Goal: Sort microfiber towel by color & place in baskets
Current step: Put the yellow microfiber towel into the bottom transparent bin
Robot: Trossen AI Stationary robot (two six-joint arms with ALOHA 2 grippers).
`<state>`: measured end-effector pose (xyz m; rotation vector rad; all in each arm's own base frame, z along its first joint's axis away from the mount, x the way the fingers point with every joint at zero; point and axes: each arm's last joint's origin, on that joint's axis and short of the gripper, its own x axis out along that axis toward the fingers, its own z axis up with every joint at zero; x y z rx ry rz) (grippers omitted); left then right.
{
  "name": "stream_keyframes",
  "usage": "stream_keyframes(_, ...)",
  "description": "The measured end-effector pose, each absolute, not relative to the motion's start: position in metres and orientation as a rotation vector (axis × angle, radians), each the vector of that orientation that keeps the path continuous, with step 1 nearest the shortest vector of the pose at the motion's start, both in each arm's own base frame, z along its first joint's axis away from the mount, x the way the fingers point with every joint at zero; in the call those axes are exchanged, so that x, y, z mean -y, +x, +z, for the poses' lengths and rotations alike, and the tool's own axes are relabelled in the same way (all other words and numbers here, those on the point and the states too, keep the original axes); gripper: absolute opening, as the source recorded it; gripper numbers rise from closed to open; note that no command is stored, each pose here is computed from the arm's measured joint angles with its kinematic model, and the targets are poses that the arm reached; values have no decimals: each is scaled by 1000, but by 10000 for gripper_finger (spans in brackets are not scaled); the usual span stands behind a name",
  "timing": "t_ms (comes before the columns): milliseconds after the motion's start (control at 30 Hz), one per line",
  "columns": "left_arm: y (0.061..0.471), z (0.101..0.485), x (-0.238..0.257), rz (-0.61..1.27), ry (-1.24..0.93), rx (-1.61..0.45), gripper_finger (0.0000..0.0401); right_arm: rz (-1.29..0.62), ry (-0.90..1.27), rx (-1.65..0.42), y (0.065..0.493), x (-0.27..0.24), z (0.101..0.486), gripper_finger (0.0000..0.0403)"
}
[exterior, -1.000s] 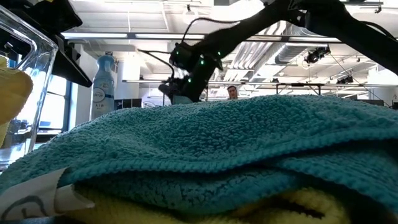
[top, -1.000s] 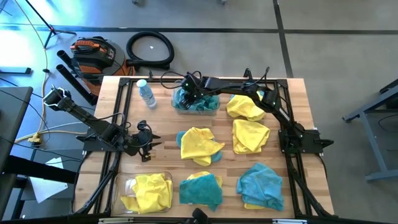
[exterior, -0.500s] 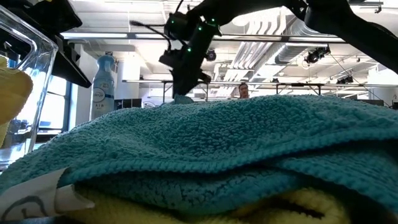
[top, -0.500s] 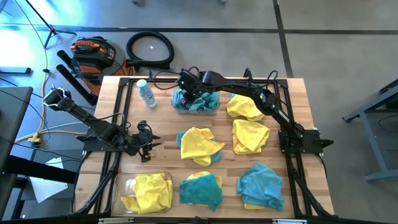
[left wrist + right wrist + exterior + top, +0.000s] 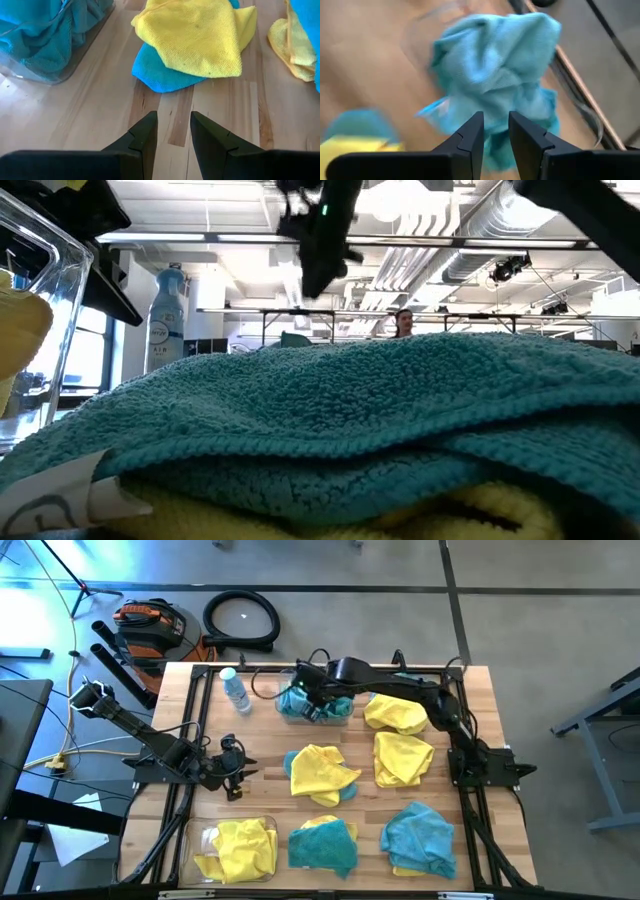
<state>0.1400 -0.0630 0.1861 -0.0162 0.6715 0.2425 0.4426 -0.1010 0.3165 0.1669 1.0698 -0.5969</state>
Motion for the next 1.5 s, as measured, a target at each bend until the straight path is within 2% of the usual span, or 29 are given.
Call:
stream_keyframes(200, 140, 186, 63, 241, -21, -668, 106, -618, 77, -1089, 427, 48, 339, 87)
stream_keyframes(300, 140, 187, 63, 240, -29, -667, 106, -646, 26, -1108, 422, 20, 330, 87)
stream_keyframes(400, 140, 186, 64, 223, -39, -676, 106, -650, 28, -1125, 409, -8, 302, 87)
stream_keyframes(533, 141, 186, 64, 225, -58, -673, 106, -638, 124, -1042, 370, -41, 271, 87)
stream_keyframes(767, 148, 194, 66, 261, -92, -559, 106, -545, 322, -751, 281, -96, 249, 87)
stream_keyframes(967, 161, 204, 66, 220, -111, -446, 106, -531, 413, -580, 229, -115, 219, 87)
stream_keyframes(1067, 170, 209, 65, 188, -142, -464, 106, -525, 451, -555, 217, -118, 200, 87)
stream_keyframes(1267, 200, 231, 70, 211, -94, -500, 106, -501, 433, -590, 204, -117, 175, 87)
stream_keyframes(1500, 249, 251, 74, 271, 9, -627, 106, -467, 466, -633, 204, -117, 173, 87)
